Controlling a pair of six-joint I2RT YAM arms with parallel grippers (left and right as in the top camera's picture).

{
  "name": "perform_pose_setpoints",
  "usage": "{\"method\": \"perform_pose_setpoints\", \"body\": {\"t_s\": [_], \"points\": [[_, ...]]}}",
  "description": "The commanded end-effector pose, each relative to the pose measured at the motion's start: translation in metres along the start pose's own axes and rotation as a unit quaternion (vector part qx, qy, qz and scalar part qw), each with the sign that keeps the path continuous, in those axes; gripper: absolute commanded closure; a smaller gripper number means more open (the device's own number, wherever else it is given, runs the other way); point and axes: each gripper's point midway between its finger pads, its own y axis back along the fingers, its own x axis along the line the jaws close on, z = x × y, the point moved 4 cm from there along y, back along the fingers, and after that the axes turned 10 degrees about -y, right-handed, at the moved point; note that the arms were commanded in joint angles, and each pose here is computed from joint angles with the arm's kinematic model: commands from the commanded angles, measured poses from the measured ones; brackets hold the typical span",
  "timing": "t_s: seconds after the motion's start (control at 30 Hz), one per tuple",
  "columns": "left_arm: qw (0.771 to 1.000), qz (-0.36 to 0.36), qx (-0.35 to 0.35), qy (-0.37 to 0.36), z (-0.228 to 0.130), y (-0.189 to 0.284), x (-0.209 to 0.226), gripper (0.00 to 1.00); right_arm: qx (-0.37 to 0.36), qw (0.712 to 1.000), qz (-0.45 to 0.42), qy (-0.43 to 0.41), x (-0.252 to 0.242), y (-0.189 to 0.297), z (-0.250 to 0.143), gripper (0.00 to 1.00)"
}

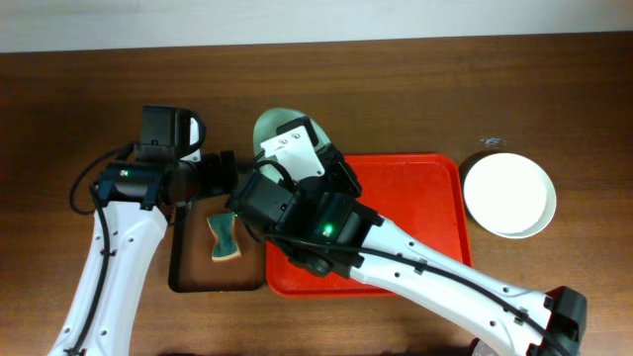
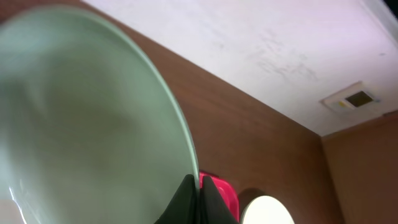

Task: Clean dirty plates on tray and stack at the side
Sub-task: 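Place the pale-green plate on top of the plate stack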

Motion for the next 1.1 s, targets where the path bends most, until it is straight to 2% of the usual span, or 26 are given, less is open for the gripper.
{"method": "perform_pose_setpoints", "body": {"t_s": [0.0,0.03,0.07,0.1,0.13,0.17,0.2,0.23,0.27,0.3,0.33,0.4,0.5,0.6,0.67,0.73,0.83,0.93,1.03,1.07], "points": [[1.0,0.004,-0.004,-0.003,0.002,0.002,0.002,0.01,-0.006,0.999,-0.04,-0.03,-0.013,-0.007,0.001,0.96],[1.0,0.004,-0.004,-0.003,0.002,0.002,0.002,0.01,0.018,1.0,0.007,0.014,0.001,-0.008,-0.004,0.96],[1.0,0.004,-0.004,-0.003,0.002,0.002,0.002,0.01,0.012,0.999,-0.028,0.044,-0.009,-0.008,-0.005,0.96],[1.0,0.004,-0.004,-0.003,0.002,0.002,0.002,0.01,-0.002,0.998,-0.065,-0.003,-0.021,-0.01,-0.003,0.96],[1.0,0.004,-0.004,-0.003,0.002,0.002,0.002,0.01,0.02,0.999,-0.018,-0.021,-0.007,-0.01,-0.007,0.96],[1.0,0.004,-0.004,-0.003,0.002,0.002,0.002,0.01,0.023,0.998,-0.038,0.045,-0.014,-0.01,-0.011,0.96],[1.0,0.004,-0.004,-0.003,0.002,0.002,0.002,0.01,0.001,0.995,-0.094,-0.04,-0.033,-0.012,-0.009,0.96],[1.0,0.004,-0.004,-0.003,0.002,0.002,0.001,0.01,0.03,0.997,-0.045,-0.058,-0.018,-0.013,-0.014,0.96],[1.0,0.004,-0.004,-0.003,0.002,0.002,0.002,0.01,0.049,0.998,-0.02,-0.034,-0.012,-0.014,-0.019,0.96],[1.0,0.004,-0.004,-0.003,0.002,0.002,0.001,0.01,0.056,0.998,-0.022,-0.025,-0.013,-0.015,-0.024,0.96],[1.0,0.004,-0.004,-0.003,0.002,0.002,0.001,0.01,0.069,0.994,-0.031,-0.085,-0.017,-0.023,-0.029,0.96],[1.0,0.004,-0.004,-0.003,0.002,0.002,0.002,0.01,0.142,0.981,-0.005,-0.135,-0.025,-0.047,-0.041,0.96],[1.0,0.004,-0.004,-0.003,0.002,0.002,0.002,0.01,0.277,0.931,0.029,-0.235,-0.064,-0.095,-0.064,0.96],[1.0,0.004,-0.004,-0.003,0.002,0.002,0.002,0.01,0.367,0.858,0.046,-0.356,-0.15,-0.146,-0.093,0.96],[1.0,0.004,-0.004,-0.003,0.002,0.002,0.001,0.01,0.387,0.821,0.051,-0.418,-0.208,-0.162,-0.114,0.96],[1.0,0.004,-0.004,-0.003,0.002,0.002,0.002,0.01,0.405,0.783,-0.007,-0.473,-0.272,-0.163,-0.15,0.96],[1.0,0.004,-0.004,-0.003,0.002,0.002,0.001,0.01,0.424,0.747,-0.067,-0.508,-0.327,-0.156,-0.198,0.96],[1.0,0.004,-0.004,-0.003,0.002,0.002,0.001,0.01,0.449,0.702,-0.107,-0.542,-0.342,-0.155,-0.258,0.96],[1.0,0.004,-0.004,-0.003,0.002,0.002,0.002,0.01,0.455,0.674,-0.129,-0.567,-0.334,-0.161,-0.321,0.96],[1.0,0.004,-0.004,-0.003,0.002,0.002,0.002,0.01,0.449,0.673,-0.124,-0.574,-0.329,-0.165,-0.33,0.96]]}}
